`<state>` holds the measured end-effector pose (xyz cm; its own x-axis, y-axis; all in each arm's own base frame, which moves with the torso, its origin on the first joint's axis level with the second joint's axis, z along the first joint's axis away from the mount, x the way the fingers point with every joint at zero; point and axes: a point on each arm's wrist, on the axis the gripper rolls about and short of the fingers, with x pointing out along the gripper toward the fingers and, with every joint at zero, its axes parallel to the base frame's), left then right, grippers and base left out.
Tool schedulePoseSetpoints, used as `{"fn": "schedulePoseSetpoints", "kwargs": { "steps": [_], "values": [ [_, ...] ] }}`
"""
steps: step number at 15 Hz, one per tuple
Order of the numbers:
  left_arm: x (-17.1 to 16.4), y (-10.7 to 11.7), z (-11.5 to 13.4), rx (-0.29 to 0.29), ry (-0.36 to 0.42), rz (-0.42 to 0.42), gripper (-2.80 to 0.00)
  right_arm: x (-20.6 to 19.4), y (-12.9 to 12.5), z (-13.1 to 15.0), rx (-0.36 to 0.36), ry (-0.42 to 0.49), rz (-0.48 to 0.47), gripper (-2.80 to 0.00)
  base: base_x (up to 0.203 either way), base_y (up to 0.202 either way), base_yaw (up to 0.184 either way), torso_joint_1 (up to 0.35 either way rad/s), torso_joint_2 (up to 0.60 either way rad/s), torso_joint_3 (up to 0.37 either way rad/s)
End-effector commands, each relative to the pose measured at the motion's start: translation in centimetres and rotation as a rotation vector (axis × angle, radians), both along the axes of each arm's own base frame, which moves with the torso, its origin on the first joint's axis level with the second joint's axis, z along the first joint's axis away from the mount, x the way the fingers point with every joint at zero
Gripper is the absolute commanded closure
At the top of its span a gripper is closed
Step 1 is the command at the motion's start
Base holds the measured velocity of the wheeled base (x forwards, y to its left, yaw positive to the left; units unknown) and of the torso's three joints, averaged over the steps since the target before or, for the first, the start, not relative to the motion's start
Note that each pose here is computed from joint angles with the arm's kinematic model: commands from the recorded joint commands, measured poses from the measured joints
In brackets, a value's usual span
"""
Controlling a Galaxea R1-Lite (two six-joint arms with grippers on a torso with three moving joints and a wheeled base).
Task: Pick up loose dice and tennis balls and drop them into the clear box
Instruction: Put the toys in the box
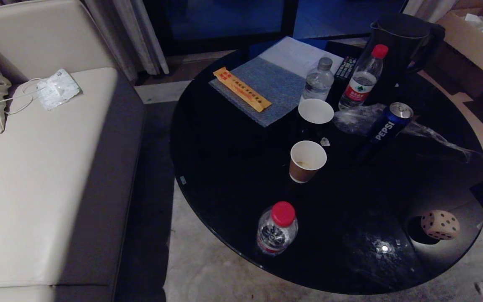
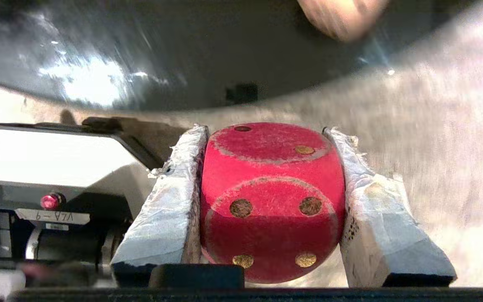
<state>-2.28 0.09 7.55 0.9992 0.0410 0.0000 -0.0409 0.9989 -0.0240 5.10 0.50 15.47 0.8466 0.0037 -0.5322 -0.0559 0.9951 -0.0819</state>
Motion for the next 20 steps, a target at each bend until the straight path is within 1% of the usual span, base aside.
{"fn": "schedulePoseSetpoints", "kwargs": {
  "steps": [1,3,4,5,6,7,8,9,10,12,20],
  "values": [
    [0.0,0.0,0.0,-0.001,0.0,0.001,0.0,-4.1,-0.7,-0.9,0.027,-0.138,-0.05,0.0,0.0,0.0,0.0,0.0,0.0,0.0],
    [0.0,0.0,0.0,-0.001,0.0,0.001,0.0,-6.4,-0.8,-3.3,0.048,-0.183,-0.112,0.0,0.0,0.0,0.0,0.0,0.0,0.0],
    [0.0,0.0,0.0,-0.001,0.0,0.0,0.0,-7.0,-0.8,-4.6,0.058,-0.191,-0.133,0.0,0.0,0.0,0.0,0.0,0.0,0.0],
    [0.0,0.0,0.0,-0.001,0.0,0.001,0.0,-7.3,-0.7,-5.8,0.082,-0.179,-0.156,0.0,0.0,0.0,0.0,0.0,0.0,0.0],
    [0.0,0.0,0.0,-0.001,0.0,0.0,0.0,-7.3,-0.7,-6.5,0.109,-0.183,-0.17,0.0,0.0,0.0,0.0,0.0,0.0,0.0],
    [0.0,0.0,0.0,-0.001,0.0,0.001,0.0,-7.6,-0.7,-6.7,0.118,-0.235,-0.16,0.0,0.0,0.0,0.0,0.0,0.0,0.0],
    [0.0,0.0,0.0,-0.001,0.0,0.001,0.0,-7.9,-0.6,-7.2,0.123,-0.302,-0.128,0.0,0.0,0.0,0.0,0.0,0.0,0.0],
    [0.0,0.0,0.0,-0.001,0.0,0.001,0.0,-8.3,-0.5,-7.5,0.118,-0.365,-0.084,0.0,0.0,0.0,0.0,0.0,0.0,0.0],
    [0.0,0.0,0.0,-0.001,0.0,0.001,0.0,-8.4,-0.5,-7.7,0.104,-0.401,-0.054,0.0,0.0,0.0,0.0,0.0,0.0,0.0],
    [0.0,0.0,0.0,-0.001,0.0,0.0,0.0,-8.3,-0.5,-7.8,0.091,-0.403,-0.022,0.0,0.0,0.0,0.0,0.0,0.0,0.0],
    [0.0,0.0,0.0,0.001,0.0,0.0,0.0,-8.3,-0.5,-7.8,0.097,-0.403,-0.024,0.0,0.0,0.0,0.0,0.0,0.0,0.0]
  ]
}}
